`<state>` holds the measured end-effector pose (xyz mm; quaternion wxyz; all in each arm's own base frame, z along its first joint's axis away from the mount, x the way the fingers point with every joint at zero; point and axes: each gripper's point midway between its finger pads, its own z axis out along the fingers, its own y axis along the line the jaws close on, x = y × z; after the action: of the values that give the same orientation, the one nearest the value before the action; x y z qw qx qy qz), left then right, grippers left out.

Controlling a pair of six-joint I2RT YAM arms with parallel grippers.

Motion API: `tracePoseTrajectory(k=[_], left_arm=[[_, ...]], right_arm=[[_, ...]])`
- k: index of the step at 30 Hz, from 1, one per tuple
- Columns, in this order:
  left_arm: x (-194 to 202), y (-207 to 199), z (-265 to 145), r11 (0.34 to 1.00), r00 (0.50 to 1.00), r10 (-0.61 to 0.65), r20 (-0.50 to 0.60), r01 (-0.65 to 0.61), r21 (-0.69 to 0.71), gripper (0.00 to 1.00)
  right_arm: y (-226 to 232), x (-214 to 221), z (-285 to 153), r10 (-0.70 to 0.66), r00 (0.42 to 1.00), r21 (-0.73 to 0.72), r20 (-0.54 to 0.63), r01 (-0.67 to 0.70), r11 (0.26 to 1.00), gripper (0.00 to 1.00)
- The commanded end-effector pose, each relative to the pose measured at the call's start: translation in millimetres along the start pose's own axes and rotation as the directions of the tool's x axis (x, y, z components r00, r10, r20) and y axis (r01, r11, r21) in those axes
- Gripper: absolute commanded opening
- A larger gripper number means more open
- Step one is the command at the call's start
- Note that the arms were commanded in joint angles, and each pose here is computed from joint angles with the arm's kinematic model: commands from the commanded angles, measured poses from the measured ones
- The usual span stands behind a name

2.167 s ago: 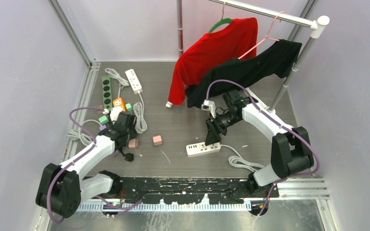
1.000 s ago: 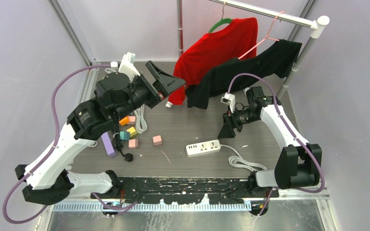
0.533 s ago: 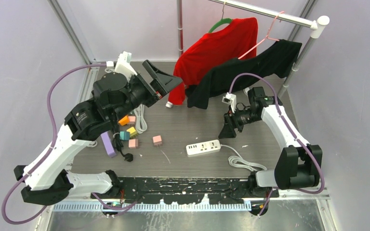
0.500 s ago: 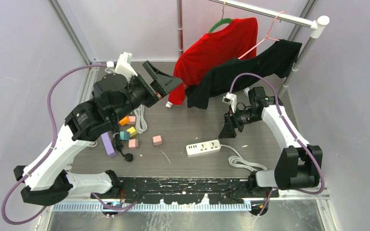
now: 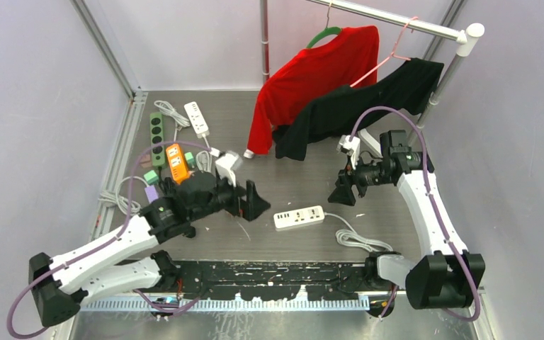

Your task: Pull the plug off the socket

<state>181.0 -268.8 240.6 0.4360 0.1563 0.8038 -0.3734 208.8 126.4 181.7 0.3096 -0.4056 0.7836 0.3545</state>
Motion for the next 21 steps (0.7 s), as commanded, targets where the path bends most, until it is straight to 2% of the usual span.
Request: tracePoseTrajectory(k=[1, 3, 5, 7, 9, 11, 13, 15, 21], left_arm=[[16.6, -38.1, 8.9, 0.930, 0.980, 0.189, 0.070, -0.201, 0.307, 0.93], [34.3, -38.3, 20.2, 0.901, 0.963, 0.259, 0.076, -0.269, 0.341, 0.90], [54.4, -40.9, 33.5, 0.843, 0.911, 0.400, 0.100, -0.408, 0.350, 0.88], [78.0, -47.3, 46.4, 0.721, 0.798, 0.582, 0.155, -0.594, 0.356, 0.88], [101.3, -48.9, 60.3, 0.537, 0.626, 0.747, 0.224, -0.767, 0.351, 0.90], [103.6, -43.8, 73.9, 0.487, 0.561, 0.788, 0.254, -0.820, 0.300, 0.93], [95.1, -39.6, 84.9, 0.466, 0.521, 0.809, 0.272, -0.851, 0.243, 0.95], [100.2, -33.3, 99.8, 0.447, 0.504, 0.827, 0.250, -0.859, 0.252, 0.95], [108.7, -25.8, 130.9, 0.459, 0.539, 0.810, 0.231, -0.827, 0.324, 0.95]], right_arm=[[5.5, -9.3, -10.1, -0.100, 0.995, 0.038, 0.027, 0.099, 0.994, 0.74], [7.0, -9.2, -10.9, -0.114, 0.993, 0.040, 0.032, 0.112, 0.993, 0.73], [7.8, -9.3, -11.3, -0.118, 0.992, 0.041, 0.033, 0.117, 0.992, 0.74], [8.6, -8.9, -10.8, -0.118, 0.992, 0.037, 0.036, 0.117, 0.992, 0.74], [9.5, -8.1, -10.1, -0.118, 0.992, 0.031, 0.038, 0.117, 0.993, 0.74], [10.1, -7.1, -9.1, -0.120, 0.992, 0.024, 0.039, 0.119, 0.993, 0.74], [10.3, -5.9, -8.2, -0.119, 0.992, 0.018, 0.039, 0.118, 0.993, 0.74], [10.7, -5.1, -7.5, -0.122, 0.992, 0.013, 0.040, 0.122, 0.992, 0.75], [11.6, -3.7, -6.6, -0.126, 0.991, 0.005, 0.041, 0.126, 0.992, 0.74]])
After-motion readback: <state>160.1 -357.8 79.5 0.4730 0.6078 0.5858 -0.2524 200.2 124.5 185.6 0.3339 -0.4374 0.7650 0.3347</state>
